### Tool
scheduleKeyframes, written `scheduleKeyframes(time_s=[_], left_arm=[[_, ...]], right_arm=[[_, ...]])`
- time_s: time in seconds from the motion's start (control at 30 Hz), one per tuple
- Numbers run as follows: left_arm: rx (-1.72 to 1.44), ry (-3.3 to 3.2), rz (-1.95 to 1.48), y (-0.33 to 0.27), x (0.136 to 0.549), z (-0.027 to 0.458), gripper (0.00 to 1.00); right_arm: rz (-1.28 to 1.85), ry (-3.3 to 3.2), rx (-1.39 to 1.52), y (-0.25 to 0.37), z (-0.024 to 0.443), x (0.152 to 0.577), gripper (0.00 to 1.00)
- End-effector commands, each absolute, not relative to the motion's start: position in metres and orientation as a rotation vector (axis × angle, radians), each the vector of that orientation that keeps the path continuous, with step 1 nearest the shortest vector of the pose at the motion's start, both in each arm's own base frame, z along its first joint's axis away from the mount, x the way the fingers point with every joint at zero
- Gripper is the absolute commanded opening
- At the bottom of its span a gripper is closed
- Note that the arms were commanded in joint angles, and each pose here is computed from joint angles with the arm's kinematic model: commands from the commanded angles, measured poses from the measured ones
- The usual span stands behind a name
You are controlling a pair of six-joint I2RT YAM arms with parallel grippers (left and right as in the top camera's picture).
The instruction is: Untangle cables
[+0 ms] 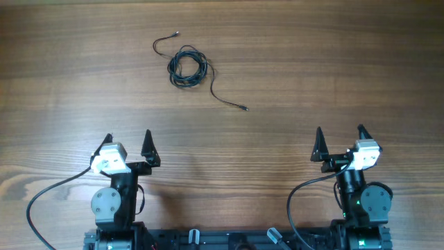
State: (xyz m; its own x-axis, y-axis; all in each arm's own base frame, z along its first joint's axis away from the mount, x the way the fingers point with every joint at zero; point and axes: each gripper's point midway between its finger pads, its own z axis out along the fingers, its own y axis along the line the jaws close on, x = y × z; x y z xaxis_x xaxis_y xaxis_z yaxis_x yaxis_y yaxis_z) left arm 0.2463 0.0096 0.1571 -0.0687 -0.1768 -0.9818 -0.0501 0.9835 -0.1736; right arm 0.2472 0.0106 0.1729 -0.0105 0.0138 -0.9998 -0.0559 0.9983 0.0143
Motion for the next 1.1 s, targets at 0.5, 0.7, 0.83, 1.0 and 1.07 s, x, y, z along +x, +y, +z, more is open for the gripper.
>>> scheduleKeyframes(time_s=[0.5, 0.7, 0.83, 1.0, 1.07], left_arm=[[-0.207, 1.615, -0.136, 0.010, 0.242, 0.177, 1.00], [-0.209, 1.575, -0.159, 0.008, 0.227, 0.232, 1.00], [-0.207, 1.568, -0.160, 0.007, 0.219, 0.270, 1.00], [-0.177, 1.641, -0.200, -0.002, 0.220, 0.314, 1.00], [-0.146, 1.696, -0.244, -0.010, 0.224, 0.326, 1.00]], right_arm=[[0.056, 1.570, -0.015, 0.009, 0.175, 0.247, 1.00], [0.057, 1.570, -0.015, 0.009, 0.175, 0.247, 1.00], [0.057, 1.570, -0.015, 0.009, 0.175, 0.247, 1.00], [0.057, 1.570, -0.015, 0.009, 0.175, 0.247, 1.00], [0.056, 1.570, -0.015, 0.009, 0.175, 0.247, 1.00]])
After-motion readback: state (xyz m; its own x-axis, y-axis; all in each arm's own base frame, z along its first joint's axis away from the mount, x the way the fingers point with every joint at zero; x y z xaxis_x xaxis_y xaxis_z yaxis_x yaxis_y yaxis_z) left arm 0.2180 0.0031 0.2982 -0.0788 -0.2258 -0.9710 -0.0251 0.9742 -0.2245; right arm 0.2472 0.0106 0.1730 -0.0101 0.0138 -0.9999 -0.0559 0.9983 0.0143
